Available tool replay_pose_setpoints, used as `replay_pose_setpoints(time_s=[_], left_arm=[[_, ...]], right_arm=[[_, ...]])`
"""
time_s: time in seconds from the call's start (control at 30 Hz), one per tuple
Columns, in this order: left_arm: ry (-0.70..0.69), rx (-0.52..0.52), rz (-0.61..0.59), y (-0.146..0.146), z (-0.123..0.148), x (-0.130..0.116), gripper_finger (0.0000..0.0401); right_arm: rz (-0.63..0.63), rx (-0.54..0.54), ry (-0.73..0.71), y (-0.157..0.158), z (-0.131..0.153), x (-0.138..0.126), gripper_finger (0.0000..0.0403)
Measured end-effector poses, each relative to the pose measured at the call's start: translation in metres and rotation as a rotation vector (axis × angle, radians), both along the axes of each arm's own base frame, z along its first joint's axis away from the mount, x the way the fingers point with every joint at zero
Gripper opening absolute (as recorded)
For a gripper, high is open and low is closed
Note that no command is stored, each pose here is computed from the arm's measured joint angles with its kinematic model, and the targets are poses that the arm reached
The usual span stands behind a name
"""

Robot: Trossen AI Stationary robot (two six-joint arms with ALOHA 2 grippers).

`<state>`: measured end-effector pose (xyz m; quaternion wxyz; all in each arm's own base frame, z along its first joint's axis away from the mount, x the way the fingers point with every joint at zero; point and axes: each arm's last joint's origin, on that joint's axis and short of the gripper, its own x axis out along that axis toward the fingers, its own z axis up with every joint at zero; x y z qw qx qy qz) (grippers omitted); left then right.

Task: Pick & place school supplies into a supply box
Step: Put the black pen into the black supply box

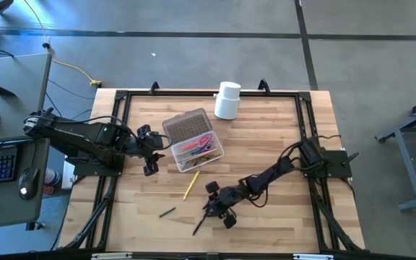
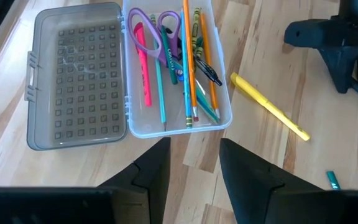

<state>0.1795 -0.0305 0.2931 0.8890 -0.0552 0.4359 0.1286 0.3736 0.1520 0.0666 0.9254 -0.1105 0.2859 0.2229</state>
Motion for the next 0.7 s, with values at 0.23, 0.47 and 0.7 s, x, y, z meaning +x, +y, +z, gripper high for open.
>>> replay_pose_setpoints(time_s=[0.23, 0.47, 0.7], left_arm=[[0.000, 0.001, 0.000, 0.000, 0.000, 0.000, 0.0172], [-0.004, 0.017, 0.012, 0.001, 0.000, 0.000, 0.0172], [-0.010, 0.047, 0.032, 0.002, 0.000, 0.000, 0.0172]], right_arm=[[0.018, 0.007, 0.034, -0.009, -0.012, 0.001, 0.0148], [0.104, 0.016, -0.005, -0.020, -0.013, 0.006, 0.0116], [0.070, 0.105, 0.004, -0.029, -0.011, 0.011, 0.0055]])
